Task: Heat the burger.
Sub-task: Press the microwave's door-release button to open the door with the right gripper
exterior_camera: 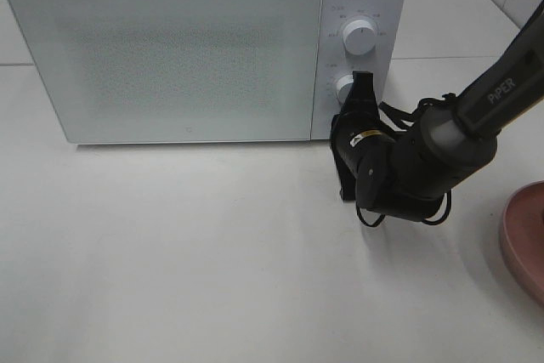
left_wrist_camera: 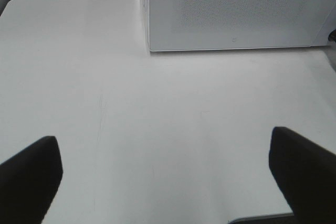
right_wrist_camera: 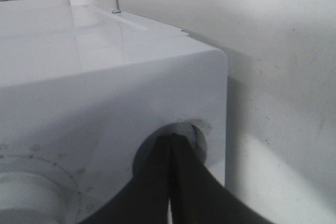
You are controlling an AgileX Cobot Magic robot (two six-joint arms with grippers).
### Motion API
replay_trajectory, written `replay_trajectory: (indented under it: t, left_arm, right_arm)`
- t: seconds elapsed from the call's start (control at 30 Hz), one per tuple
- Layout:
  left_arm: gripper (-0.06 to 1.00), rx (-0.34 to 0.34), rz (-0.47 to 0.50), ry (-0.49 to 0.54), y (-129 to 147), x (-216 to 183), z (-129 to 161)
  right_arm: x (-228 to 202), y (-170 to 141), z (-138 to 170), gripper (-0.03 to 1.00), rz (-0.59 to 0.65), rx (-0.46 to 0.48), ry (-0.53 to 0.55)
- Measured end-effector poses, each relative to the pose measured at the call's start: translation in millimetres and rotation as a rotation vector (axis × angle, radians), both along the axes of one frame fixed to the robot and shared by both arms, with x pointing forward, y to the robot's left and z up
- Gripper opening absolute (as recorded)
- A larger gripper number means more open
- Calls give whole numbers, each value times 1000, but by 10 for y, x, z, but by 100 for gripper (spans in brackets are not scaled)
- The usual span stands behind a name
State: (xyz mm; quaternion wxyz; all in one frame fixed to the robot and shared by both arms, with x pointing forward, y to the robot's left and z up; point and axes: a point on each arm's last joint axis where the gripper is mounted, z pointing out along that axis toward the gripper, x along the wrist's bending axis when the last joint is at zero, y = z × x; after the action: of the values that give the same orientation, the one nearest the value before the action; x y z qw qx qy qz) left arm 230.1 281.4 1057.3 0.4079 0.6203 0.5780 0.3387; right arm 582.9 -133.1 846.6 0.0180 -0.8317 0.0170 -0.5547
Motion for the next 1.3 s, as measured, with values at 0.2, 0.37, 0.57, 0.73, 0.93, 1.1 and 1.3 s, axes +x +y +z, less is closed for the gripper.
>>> replay_trajectory:
  t: [0.2, 0.37, 0.57, 0.73, 0.93, 1.1, 1.3]
  left_arm:
    - [99, 0, 0, 0, 0, 0, 0]
    - [99, 0, 0, 0, 0, 0, 0]
    - [99, 0, 0, 0, 0, 0, 0]
    - [99, 0, 0, 0, 0, 0, 0]
    - [99, 0, 0, 0, 0, 0, 0]
    - [99, 0, 0, 0, 0, 0, 0]
    - [99, 0, 0, 0, 0, 0, 0]
  right_arm:
    - [12, 2, 5, 1, -3, 3, -3]
    - [31, -11, 11, 1, -16, 5, -18]
    - [31, -11, 7, 1, -17, 4, -17]
    - [31, -11, 7, 1, -16, 4, -17]
    - [20, -23, 5, 1, -20, 2, -24]
    - [-9, -13, 10, 1, -13, 0, -33]
    - [-61, 26, 21, 1, -11, -12, -38]
